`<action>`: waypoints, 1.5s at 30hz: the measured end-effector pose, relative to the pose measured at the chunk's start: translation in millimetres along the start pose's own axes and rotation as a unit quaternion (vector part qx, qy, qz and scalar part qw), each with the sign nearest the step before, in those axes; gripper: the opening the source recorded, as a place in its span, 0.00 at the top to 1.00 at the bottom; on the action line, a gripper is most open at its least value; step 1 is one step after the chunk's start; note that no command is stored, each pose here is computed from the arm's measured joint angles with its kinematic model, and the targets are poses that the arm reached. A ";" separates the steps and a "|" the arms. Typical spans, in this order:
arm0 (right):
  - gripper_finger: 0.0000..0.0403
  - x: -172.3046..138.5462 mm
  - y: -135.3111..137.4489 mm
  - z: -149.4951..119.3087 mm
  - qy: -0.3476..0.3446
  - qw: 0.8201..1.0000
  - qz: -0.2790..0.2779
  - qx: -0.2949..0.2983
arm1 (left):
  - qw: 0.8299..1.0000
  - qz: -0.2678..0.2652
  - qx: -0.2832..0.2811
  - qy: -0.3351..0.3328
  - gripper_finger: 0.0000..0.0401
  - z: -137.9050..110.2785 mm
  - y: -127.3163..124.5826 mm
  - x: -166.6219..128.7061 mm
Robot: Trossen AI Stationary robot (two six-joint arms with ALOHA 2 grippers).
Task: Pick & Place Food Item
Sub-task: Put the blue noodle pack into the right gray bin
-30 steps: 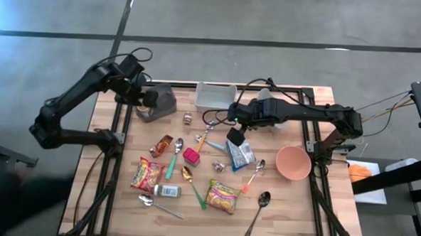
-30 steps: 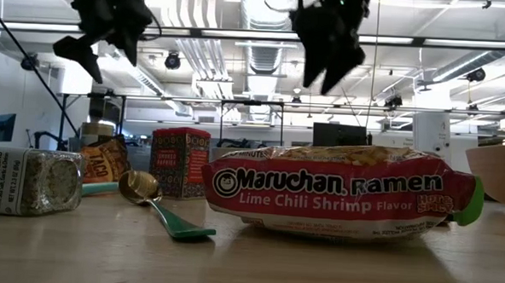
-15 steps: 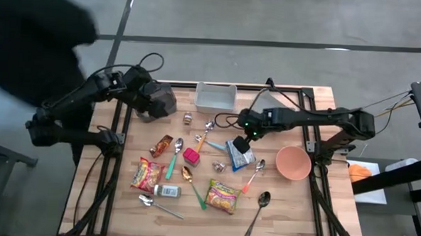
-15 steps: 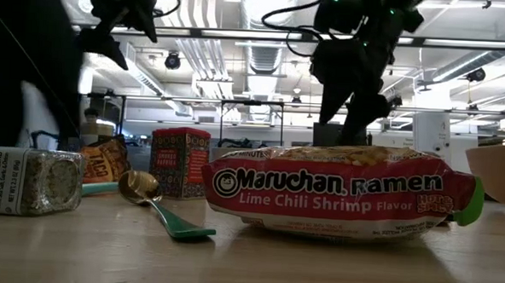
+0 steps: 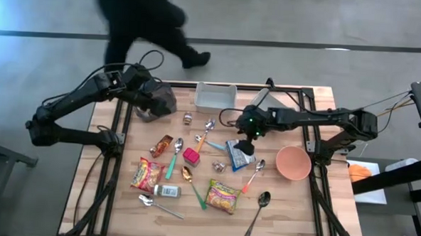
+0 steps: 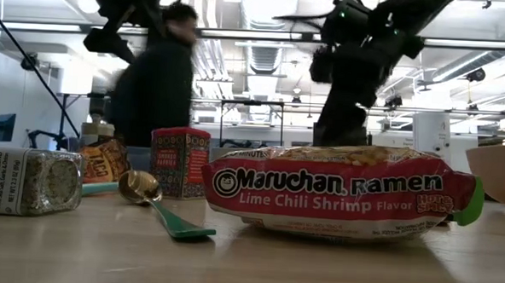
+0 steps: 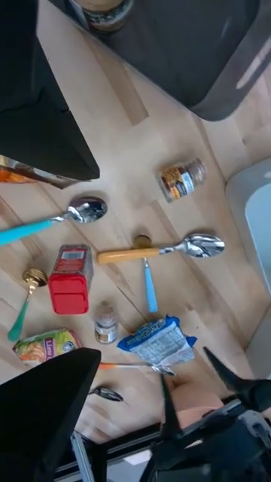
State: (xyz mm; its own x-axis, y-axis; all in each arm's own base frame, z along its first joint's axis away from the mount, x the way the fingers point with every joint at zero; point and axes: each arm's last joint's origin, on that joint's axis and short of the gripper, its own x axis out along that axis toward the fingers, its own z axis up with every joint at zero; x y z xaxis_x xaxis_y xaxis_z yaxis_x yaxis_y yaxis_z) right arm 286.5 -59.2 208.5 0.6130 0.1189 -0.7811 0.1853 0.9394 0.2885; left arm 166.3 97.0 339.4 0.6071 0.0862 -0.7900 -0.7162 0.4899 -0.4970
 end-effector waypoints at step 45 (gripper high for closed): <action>0.56 50.2 -48.9 24.7 0.184 0.976 0.112 -0.038 | 1.000 -0.005 0.000 -0.008 0.04 1.5 -1.0 0.2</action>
State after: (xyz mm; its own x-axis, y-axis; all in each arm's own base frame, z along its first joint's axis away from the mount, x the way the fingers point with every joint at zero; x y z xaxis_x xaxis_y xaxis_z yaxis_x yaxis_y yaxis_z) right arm 327.3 -107.1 168.9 0.3117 0.4178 -0.8534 0.0126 0.8962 0.4434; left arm 167.6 97.9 340.3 0.6197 0.0946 -0.7791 -0.7099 0.4908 -0.5051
